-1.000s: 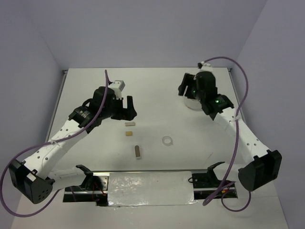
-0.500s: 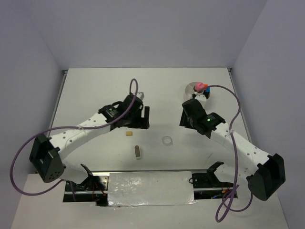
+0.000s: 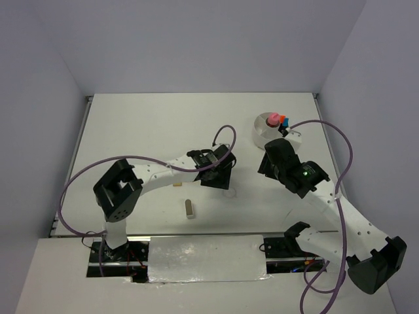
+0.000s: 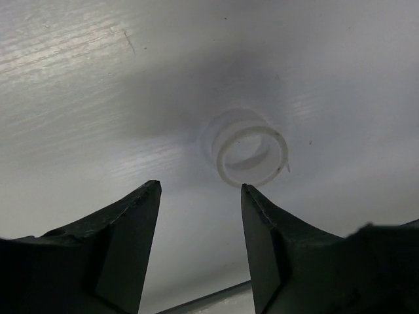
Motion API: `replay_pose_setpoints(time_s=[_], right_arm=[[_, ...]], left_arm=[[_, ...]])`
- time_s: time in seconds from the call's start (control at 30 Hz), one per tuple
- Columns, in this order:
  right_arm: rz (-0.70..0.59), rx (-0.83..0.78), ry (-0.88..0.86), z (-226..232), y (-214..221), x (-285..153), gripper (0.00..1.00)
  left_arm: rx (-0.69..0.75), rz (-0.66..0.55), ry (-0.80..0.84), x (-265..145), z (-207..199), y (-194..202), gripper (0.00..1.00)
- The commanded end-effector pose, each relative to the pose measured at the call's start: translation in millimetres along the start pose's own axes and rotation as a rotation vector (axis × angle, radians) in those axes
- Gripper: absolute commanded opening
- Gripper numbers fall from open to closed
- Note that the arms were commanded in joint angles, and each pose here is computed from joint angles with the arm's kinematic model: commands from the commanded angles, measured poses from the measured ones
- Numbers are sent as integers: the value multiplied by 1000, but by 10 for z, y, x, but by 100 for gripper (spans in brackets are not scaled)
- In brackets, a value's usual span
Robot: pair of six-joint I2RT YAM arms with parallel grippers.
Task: Sort the stationery into containers
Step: Pick up the stationery from the center of the board.
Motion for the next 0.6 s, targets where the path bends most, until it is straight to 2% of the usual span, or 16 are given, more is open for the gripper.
replay_pose_setpoints(time_s=[0.0,0.17,0.33,0.43,0.5,0.53,0.57], right_arm=[[17,-15,46,-122,89,-12,52],[14,-5,8,-163,129,-60,52],[20,-16,11,-184,144,-50,52],[20,-18,-3,-172,134,-37,52],[18,-15,-14,-152,118,-32,52],[19,-17,-24,-141,112,-25,52],[21,-20,-32,-136,109,-18,51]], left_arm=[[-16,-11,31,70,-139,-46,63],[3,33,-6,273,-124,26,53],[31,76,-19,431,-144,169,54],[37,100,-25,533,-139,241,49],[36,107,-25,570,-140,270,38],[32,106,-22,583,-142,266,23],[34,103,-25,582,-141,261,16]])
Point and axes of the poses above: each gripper's point midway between its finger pads, its own x axis out along the fingers, its own z axis along the line the jaws close on, y = z × x, the point moved 10 cm from there along -x, back along the fingers, and after that the axes turned 4 degrees about -x, right-handed, at the moved point
